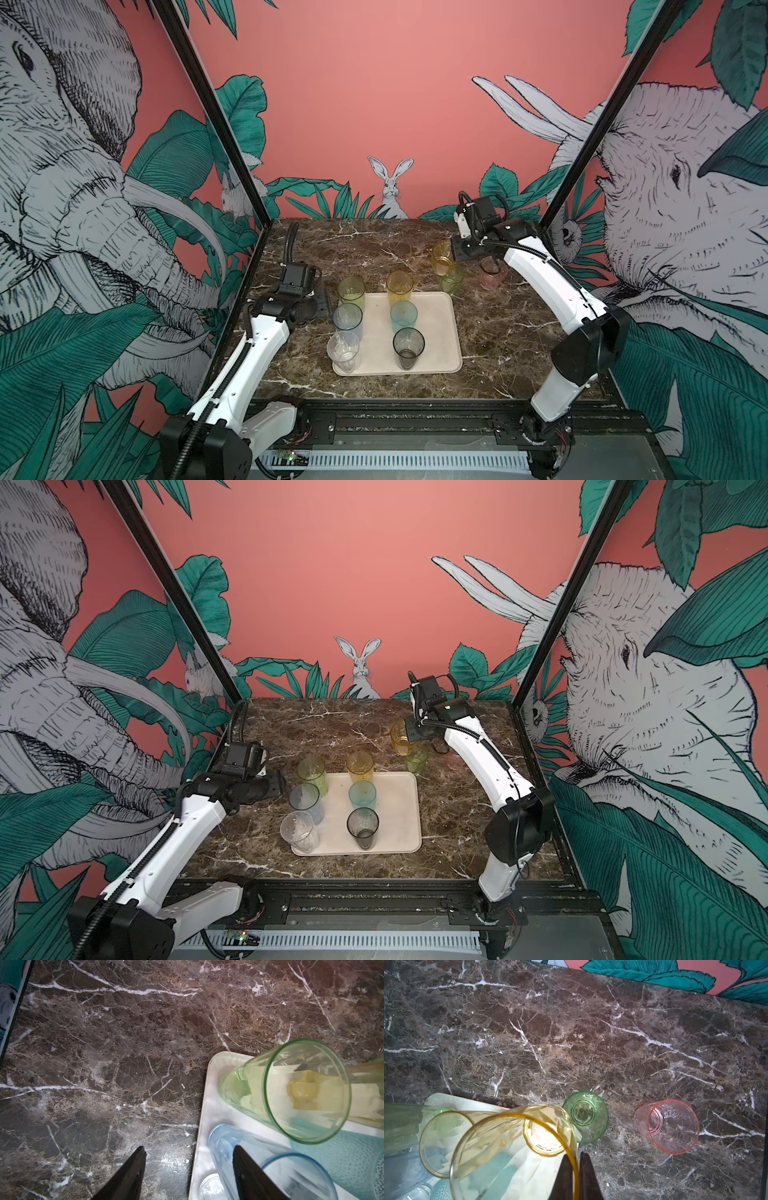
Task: Place the glasses into the tray
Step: 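Lift the yellow cup with the right gripper and carry it toward the tray, then lower the yellow cup onto the tray corner and open the right gripper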
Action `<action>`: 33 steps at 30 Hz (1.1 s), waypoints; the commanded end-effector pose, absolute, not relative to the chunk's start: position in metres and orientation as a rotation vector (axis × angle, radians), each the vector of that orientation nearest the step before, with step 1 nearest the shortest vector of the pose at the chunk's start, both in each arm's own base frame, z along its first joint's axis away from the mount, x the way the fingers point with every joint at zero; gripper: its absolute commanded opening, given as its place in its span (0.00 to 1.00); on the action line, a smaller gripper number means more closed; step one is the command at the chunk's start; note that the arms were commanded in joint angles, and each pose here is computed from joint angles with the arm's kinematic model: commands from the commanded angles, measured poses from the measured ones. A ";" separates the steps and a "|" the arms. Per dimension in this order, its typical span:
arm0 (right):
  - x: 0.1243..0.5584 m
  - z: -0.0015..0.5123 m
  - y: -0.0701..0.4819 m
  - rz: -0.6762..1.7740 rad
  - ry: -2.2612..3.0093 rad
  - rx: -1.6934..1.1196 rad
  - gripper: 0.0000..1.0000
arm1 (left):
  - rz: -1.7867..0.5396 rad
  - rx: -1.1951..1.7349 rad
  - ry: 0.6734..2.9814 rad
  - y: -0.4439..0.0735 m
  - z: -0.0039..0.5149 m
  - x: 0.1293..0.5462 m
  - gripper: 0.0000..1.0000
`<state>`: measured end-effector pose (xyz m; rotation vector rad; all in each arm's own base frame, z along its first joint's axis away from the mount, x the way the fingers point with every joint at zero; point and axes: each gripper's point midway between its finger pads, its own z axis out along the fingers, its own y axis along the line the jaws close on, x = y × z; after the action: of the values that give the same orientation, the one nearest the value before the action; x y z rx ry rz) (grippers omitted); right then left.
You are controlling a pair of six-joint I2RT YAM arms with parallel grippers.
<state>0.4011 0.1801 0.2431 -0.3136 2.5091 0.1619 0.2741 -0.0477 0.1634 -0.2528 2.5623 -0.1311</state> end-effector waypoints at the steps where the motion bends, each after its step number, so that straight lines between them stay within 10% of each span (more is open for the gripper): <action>1: 0.400 0.256 0.182 0.208 2.433 -0.311 0.00 | -0.132 -0.265 2.555 -0.046 0.165 0.274 0.68; 33: 0.364 0.154 0.194 0.260 2.499 -0.351 0.00 | -0.149 -0.271 2.564 -0.049 0.164 0.276 0.68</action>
<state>0.3526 0.1884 0.1549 -0.3653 2.5367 0.2549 0.2745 -0.0497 0.1599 -0.2540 2.5770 -0.1410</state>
